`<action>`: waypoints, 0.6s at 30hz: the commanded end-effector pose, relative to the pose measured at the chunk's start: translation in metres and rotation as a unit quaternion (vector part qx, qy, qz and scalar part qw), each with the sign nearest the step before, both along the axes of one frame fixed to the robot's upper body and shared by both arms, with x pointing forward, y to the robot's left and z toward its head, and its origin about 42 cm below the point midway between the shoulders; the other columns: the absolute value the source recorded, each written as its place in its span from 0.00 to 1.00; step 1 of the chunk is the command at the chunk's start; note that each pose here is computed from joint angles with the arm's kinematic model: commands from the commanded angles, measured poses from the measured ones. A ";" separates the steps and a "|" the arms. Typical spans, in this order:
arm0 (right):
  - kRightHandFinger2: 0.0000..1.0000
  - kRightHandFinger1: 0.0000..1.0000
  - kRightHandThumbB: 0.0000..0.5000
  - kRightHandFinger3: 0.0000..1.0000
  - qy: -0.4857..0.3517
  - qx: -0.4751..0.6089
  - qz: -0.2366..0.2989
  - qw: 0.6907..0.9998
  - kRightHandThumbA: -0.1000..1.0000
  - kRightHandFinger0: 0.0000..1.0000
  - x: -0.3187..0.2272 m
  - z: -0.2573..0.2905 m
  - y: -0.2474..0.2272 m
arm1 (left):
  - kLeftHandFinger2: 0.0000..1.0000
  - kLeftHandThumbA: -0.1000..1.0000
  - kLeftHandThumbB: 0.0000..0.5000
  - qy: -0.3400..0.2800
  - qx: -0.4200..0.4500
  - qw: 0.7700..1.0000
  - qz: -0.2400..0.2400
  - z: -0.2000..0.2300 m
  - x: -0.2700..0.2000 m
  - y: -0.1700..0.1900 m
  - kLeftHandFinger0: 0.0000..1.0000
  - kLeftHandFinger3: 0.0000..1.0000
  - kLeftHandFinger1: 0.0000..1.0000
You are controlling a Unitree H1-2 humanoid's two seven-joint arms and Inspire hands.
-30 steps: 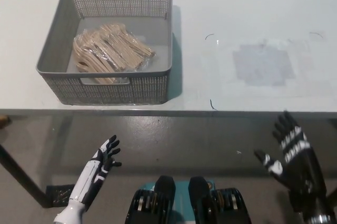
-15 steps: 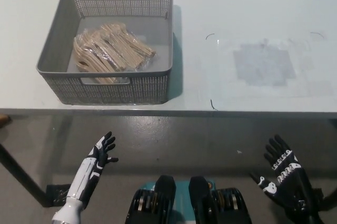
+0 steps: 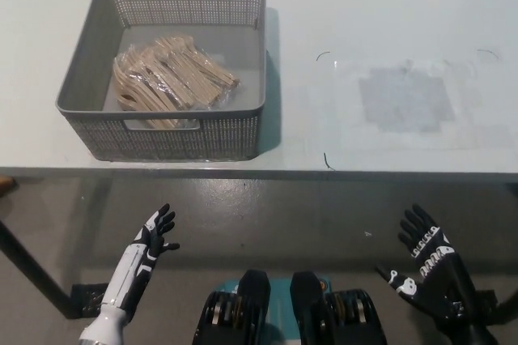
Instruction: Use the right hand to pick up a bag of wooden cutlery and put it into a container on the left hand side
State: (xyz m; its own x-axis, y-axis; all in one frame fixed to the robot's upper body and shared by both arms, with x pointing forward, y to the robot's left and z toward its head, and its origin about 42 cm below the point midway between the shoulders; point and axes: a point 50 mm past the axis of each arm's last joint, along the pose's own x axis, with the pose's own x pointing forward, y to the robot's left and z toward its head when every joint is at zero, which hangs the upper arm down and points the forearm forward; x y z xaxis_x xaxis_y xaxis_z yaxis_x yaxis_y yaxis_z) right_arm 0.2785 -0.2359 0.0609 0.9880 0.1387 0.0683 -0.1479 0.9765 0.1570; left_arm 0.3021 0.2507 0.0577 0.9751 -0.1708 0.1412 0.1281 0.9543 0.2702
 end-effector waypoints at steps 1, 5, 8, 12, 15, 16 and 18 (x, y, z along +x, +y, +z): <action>1.00 1.00 0.28 1.00 -0.038 0.002 0.015 0.999 0.92 1.00 0.009 0.013 0.003 | 1.00 1.00 0.51 -0.040 0.002 0.999 0.001 0.014 0.010 0.000 0.83 1.00 0.96; 1.00 1.00 0.24 1.00 -0.036 0.000 0.017 0.999 0.90 1.00 0.002 0.009 0.001 | 1.00 1.00 0.48 -0.033 0.001 0.999 0.003 0.010 0.004 -0.001 0.82 1.00 0.95; 1.00 1.00 0.22 1.00 -0.036 0.000 0.019 0.999 0.89 1.00 0.005 0.011 0.002 | 1.00 0.99 0.48 -0.035 0.004 0.999 0.005 0.011 0.005 0.002 0.82 1.00 0.94; 1.00 1.00 0.22 1.00 -0.040 -0.002 0.020 0.999 0.88 1.00 0.007 0.013 0.003 | 1.00 1.00 0.44 -0.039 0.007 0.999 0.001 0.013 0.008 0.001 0.80 1.00 0.94; 1.00 1.00 0.22 1.00 -0.041 -0.002 0.019 0.999 0.88 1.00 0.009 0.015 0.003 | 1.00 0.98 0.42 -0.040 0.008 0.999 -0.001 0.014 0.010 0.002 0.82 1.00 0.94; 1.00 1.00 0.24 1.00 -0.041 0.001 0.020 0.999 0.87 1.00 0.009 0.015 0.003 | 1.00 0.98 0.45 -0.040 0.009 0.999 -0.001 0.014 0.010 0.001 0.82 1.00 0.94; 1.00 1.00 0.26 1.00 -0.041 0.000 0.020 0.999 0.86 1.00 0.009 0.015 0.003 | 1.00 0.98 0.46 -0.040 0.011 0.999 -0.001 0.014 0.010 0.001 0.83 1.00 0.93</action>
State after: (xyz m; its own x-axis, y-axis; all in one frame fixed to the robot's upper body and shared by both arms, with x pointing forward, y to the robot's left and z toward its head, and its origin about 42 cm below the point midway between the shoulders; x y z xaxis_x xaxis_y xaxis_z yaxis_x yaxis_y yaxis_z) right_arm 0.2783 -0.2355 0.0605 0.9870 0.1456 0.0673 -0.1546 0.9755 0.1567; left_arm 0.3030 0.2502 0.0583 0.9747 -0.1715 0.1431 0.1268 0.9523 0.2777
